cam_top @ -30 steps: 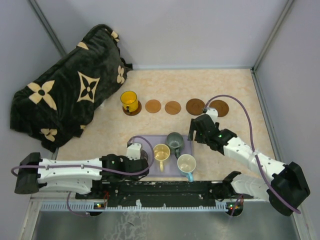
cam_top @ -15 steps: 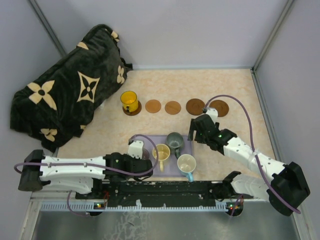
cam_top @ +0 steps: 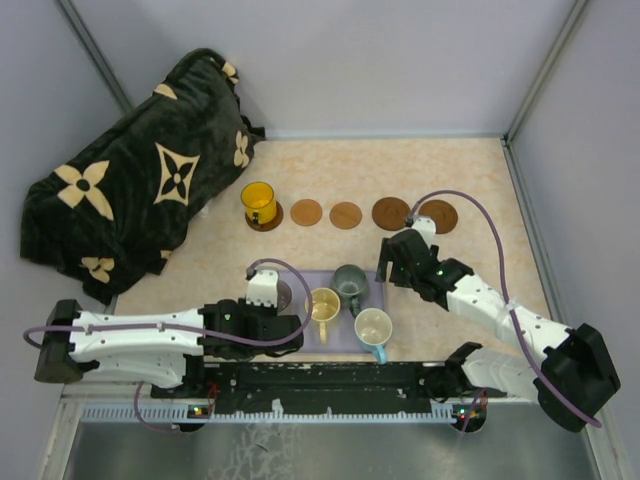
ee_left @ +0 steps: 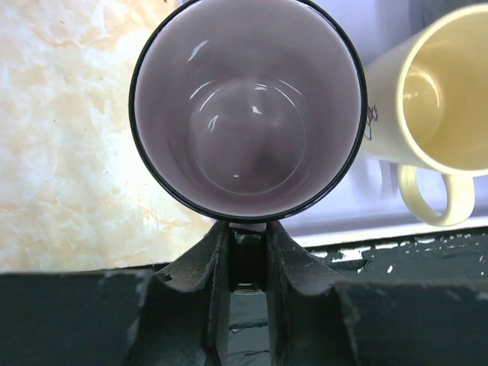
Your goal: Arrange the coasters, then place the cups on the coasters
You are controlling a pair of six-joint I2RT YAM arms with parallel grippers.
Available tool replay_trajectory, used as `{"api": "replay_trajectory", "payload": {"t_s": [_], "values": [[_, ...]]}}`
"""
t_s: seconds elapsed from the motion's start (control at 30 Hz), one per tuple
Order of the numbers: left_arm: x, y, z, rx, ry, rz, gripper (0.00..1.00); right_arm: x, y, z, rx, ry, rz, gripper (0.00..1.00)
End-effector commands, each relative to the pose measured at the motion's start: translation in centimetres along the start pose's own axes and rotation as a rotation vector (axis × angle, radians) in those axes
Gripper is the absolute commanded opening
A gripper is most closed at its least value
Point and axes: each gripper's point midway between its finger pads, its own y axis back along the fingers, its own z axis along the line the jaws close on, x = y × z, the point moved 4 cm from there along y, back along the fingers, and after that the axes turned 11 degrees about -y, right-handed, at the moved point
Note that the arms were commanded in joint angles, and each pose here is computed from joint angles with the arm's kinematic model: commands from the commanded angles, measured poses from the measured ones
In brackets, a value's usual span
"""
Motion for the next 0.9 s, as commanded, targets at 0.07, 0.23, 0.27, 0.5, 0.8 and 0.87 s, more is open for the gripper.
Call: {"api": "replay_trajectory", "payload": {"t_s": [0.07,0.23,0.27,0.5,0.8,0.87], "values": [[-4.1,1.0,1.2,-0.09,0.064,-0.196,0.0,-1.1,0.1,0.0,-0.005,-0.022,-0.067,0.8],[-7.3,1.6,1.4,-0.118,0.079,-0.358,0.0,-1.0,-0.1,-0.7,0.025,-0.045,-0.083,0.8],[-8.2,1.7,1.3,-0.12,0.074,-0.387,0.0,-1.0,0.0,-0.8,0.028,-0.055,-0.09,0.8],[-15.0,0.2,-0.2,-0.001,0.05,-0.539,0.0,-2.1,0.8,-2.6,0.107,-0.104,-0.168,0.8],[-21.5,-3.7,-2.5,0.059,-0.04,-0.593,0.0,-5.9,1.5,-6.7,0.179,-0.189,-0.234,0.8],[-22.5,-4.9,-3.6,0.057,-0.056,-0.591,0.0,-6.6,1.6,-7.2,0.186,-0.199,-0.248,0.8]]}}
